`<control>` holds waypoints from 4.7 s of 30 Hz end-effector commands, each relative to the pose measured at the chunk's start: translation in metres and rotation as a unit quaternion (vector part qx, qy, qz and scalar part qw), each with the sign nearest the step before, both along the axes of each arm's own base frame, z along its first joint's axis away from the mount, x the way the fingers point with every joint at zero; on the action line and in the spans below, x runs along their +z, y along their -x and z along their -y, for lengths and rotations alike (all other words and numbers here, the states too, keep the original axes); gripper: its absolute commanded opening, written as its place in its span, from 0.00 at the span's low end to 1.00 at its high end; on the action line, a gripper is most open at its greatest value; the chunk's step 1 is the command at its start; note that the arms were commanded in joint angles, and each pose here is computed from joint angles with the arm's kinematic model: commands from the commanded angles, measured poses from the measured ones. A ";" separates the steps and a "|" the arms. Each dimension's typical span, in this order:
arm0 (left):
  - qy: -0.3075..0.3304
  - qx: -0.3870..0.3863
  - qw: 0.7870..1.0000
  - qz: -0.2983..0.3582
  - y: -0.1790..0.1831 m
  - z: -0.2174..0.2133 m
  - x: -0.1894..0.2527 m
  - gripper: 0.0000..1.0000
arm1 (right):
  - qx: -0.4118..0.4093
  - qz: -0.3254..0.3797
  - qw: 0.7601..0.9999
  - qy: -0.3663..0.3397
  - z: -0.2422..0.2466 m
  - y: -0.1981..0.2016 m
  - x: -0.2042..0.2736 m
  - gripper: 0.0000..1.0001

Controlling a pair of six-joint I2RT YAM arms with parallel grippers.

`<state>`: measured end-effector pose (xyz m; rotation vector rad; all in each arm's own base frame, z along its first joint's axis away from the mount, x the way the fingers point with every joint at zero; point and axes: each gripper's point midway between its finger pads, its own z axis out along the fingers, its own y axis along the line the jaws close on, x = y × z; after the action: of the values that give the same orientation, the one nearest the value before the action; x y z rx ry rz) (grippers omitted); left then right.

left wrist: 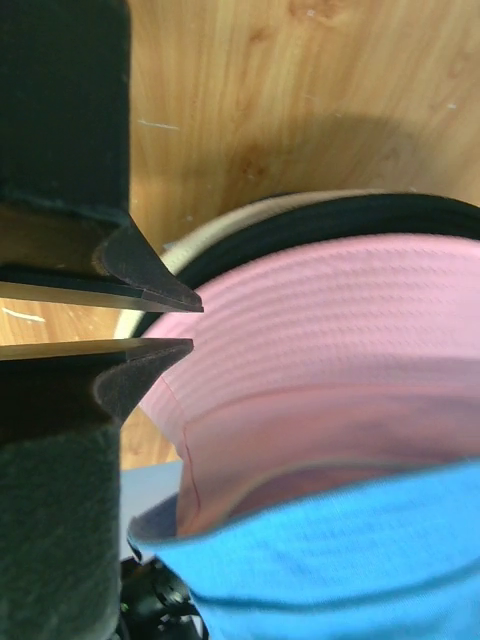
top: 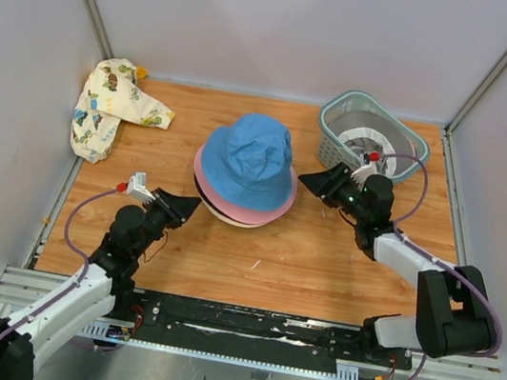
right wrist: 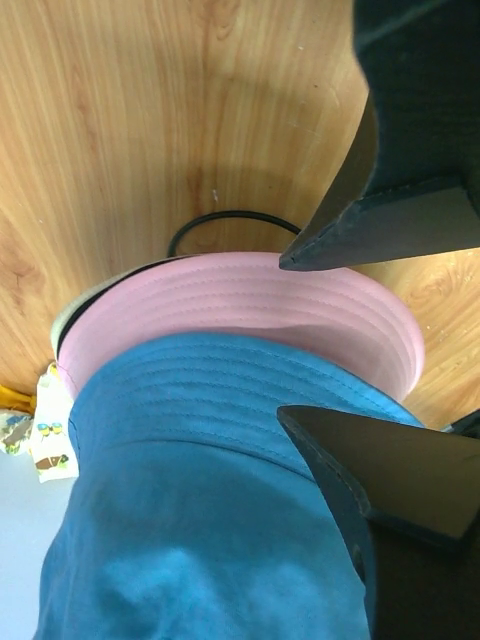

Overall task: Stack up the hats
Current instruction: Stack the hat on the hat.

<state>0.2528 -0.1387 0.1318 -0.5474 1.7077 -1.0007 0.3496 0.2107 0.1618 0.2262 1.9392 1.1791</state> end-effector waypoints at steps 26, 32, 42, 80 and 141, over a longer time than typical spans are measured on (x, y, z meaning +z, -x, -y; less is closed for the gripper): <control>0.134 0.000 0.981 0.141 -0.053 -0.013 0.117 0.74 | 0.009 0.019 0.985 -0.174 -0.018 0.024 0.033 0.59; 0.149 -0.016 0.980 0.131 -0.062 -0.007 0.112 0.74 | 0.020 0.016 0.982 -0.187 -0.025 0.024 0.031 0.59; 0.163 -0.031 0.976 0.141 -0.072 -0.001 0.117 0.69 | 0.030 0.012 0.980 -0.199 -0.036 0.022 0.029 0.59; 0.081 -0.024 0.995 0.060 -0.062 -0.003 0.052 0.00 | 0.057 -0.001 0.970 -0.237 -0.057 0.026 0.022 0.57; -0.034 0.038 0.997 -0.054 -0.061 -0.030 -0.007 0.58 | 0.010 -0.010 0.996 -0.084 -0.030 0.026 -0.008 0.54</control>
<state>0.3155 -0.1184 0.1280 -0.6082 1.7827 -0.9314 0.3264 0.2500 0.1518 0.3610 1.8299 1.4732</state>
